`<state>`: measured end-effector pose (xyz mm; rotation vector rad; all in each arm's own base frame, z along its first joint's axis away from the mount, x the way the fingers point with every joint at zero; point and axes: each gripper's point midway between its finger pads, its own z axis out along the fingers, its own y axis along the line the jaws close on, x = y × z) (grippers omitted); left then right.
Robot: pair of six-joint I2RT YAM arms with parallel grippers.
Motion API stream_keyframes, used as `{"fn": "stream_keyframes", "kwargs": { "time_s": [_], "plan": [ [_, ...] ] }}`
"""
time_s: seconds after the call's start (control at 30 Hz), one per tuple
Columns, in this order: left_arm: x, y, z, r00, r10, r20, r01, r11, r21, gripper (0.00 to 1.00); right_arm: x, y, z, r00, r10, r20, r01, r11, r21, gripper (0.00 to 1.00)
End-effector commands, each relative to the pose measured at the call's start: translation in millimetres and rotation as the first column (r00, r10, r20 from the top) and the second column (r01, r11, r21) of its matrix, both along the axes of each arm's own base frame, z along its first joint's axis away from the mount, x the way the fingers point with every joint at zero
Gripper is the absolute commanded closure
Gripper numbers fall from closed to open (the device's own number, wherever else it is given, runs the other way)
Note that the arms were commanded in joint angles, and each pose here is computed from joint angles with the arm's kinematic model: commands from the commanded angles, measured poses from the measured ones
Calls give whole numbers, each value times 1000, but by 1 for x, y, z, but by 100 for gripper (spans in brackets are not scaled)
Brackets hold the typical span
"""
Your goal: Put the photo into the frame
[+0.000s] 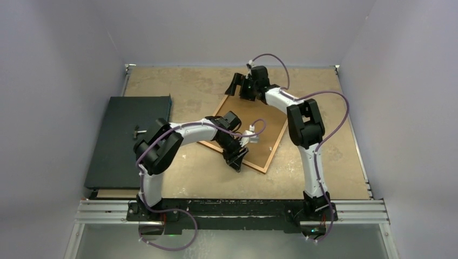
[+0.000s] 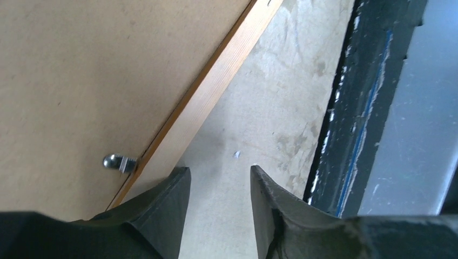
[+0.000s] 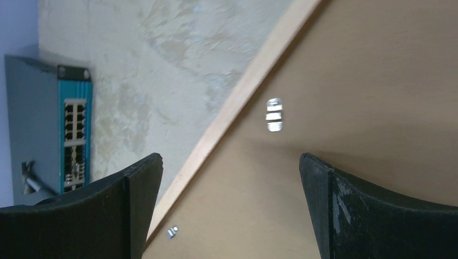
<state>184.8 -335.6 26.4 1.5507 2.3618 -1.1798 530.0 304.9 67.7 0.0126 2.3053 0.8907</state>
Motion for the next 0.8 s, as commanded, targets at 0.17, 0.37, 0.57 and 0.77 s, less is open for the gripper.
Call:
{"fn": "stream_keyframes", "kwargs": {
  "time_s": [0.17, 0.37, 0.57, 0.77],
  "plan": [
    [42, 58, 74, 987, 39, 156, -32, 999, -43, 47, 22, -58, 121, 967, -134, 215, 132, 991, 27, 1],
    [133, 119, 110, 931, 291, 222, -273, 956, -108, 45, -8, -73, 143, 949, -207, 236, 197, 978, 68, 1],
    [215, 168, 77, 803, 581, 136, -570, 814, -114, 68, -59, -63, 125, 969, -178, 173, 158, 980, 122, 8],
    [219, 161, 48, 793, 609, 8, -604, 788, -121, 75, -105, -53, 97, 989, -117, 92, 101, 981, 164, 11]
  ]
}}
